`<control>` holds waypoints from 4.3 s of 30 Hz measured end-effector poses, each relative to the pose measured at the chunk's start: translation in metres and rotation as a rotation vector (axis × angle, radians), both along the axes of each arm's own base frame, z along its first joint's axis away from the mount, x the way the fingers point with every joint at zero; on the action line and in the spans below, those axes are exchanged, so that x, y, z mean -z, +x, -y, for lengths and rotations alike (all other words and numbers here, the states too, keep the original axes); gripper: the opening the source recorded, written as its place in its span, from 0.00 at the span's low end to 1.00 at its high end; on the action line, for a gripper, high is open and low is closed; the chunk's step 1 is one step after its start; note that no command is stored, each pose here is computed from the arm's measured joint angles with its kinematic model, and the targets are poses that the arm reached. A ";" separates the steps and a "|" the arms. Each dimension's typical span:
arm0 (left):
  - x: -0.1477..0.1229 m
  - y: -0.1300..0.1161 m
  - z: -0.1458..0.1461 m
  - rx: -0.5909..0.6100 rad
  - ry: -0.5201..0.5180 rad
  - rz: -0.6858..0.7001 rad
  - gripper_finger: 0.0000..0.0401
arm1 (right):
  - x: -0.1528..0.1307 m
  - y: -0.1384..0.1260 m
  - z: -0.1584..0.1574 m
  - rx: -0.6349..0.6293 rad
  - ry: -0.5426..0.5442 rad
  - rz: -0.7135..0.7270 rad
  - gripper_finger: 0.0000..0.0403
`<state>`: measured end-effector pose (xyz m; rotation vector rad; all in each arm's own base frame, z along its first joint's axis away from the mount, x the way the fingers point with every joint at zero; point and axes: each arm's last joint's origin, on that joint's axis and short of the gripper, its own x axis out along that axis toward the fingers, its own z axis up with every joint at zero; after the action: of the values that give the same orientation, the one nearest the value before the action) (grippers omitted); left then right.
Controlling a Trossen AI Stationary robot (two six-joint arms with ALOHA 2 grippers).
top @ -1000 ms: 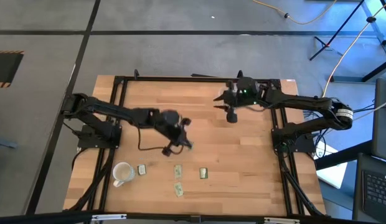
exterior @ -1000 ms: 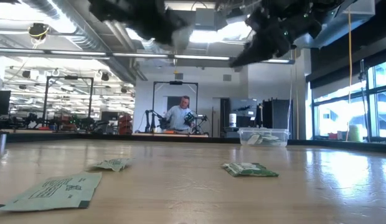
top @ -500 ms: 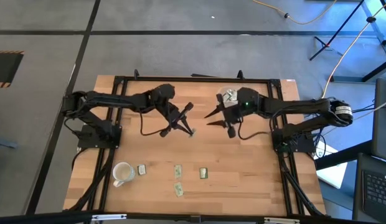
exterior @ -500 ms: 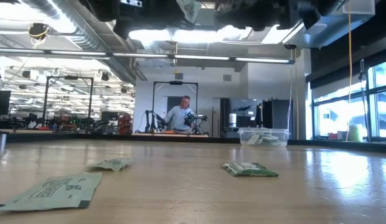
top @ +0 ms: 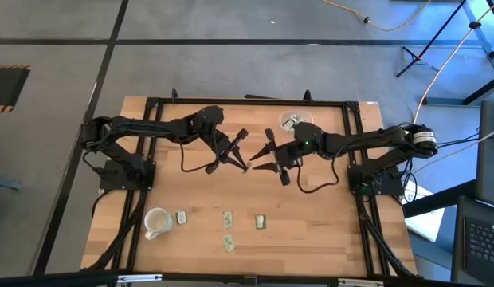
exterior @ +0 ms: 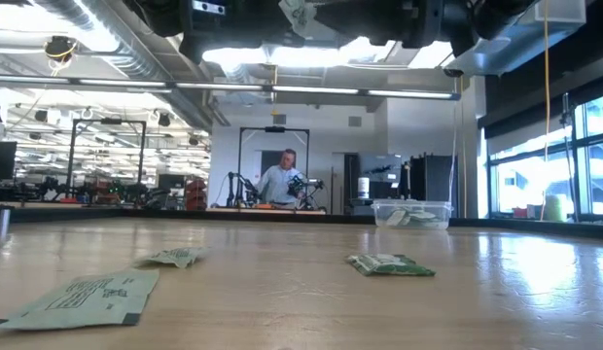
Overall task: Pick and place Stevia / Truvia into bins
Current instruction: Put the green stevia packet into the transparent container
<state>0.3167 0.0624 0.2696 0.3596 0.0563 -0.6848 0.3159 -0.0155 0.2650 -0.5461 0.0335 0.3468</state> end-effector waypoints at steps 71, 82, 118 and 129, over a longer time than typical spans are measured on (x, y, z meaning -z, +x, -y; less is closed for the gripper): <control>0.012 -0.029 0.003 -0.635 0.149 -0.454 0.23 | 0.060 -0.102 0.164 1.145 0.693 -0.715 0.00; 0.019 -0.034 0.007 -0.633 0.118 -0.564 0.24 | 0.079 -0.112 0.185 1.223 0.736 -0.766 0.04; 0.057 -0.023 0.127 -0.527 0.190 -0.756 0.23 | 0.021 -0.046 0.069 0.784 0.418 -0.642 0.28; 0.073 -0.020 0.162 -0.542 0.190 -0.749 0.26 | 0.022 -0.035 0.007 0.701 0.373 -0.663 0.28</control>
<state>0.2969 -0.0992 0.1964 0.2357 0.9043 -0.2419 0.2811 -0.0227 0.2425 -0.0098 0.7682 -0.1672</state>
